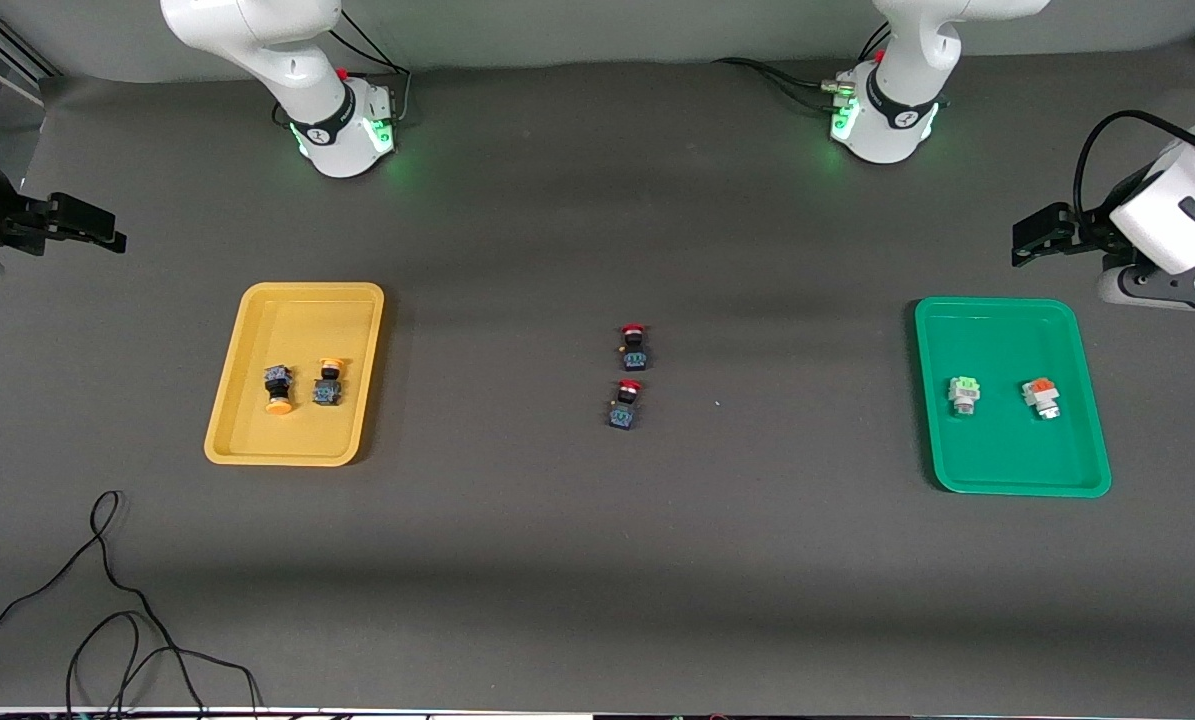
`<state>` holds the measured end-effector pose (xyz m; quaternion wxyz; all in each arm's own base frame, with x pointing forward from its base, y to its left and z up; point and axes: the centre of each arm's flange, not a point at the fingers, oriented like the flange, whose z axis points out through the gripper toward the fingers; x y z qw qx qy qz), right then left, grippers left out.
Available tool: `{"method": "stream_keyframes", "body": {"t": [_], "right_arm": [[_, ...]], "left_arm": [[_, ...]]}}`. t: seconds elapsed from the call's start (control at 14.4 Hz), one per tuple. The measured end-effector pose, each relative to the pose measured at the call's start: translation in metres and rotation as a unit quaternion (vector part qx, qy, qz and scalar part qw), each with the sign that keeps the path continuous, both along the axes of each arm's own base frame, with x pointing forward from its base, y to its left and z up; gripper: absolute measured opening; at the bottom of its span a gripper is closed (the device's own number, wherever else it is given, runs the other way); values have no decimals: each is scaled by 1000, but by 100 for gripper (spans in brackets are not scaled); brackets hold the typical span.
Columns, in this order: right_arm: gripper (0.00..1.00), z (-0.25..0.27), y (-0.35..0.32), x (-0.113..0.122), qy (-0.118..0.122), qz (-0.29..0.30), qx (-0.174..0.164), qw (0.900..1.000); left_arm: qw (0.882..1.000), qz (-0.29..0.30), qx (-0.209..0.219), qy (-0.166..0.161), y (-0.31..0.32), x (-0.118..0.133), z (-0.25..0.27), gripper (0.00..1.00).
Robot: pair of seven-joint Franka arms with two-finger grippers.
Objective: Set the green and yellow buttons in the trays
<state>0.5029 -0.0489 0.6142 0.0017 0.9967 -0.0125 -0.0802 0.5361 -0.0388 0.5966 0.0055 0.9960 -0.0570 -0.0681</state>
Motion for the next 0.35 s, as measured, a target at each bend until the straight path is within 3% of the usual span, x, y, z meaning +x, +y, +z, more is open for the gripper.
{"method": "stream_keyframes", "body": {"t": [0.35], "right_arm": [[100, 23, 2, -15, -27, 1, 0, 1000]], "left_arm": [[1000, 1, 0, -4, 1, 0, 4, 100]]}}
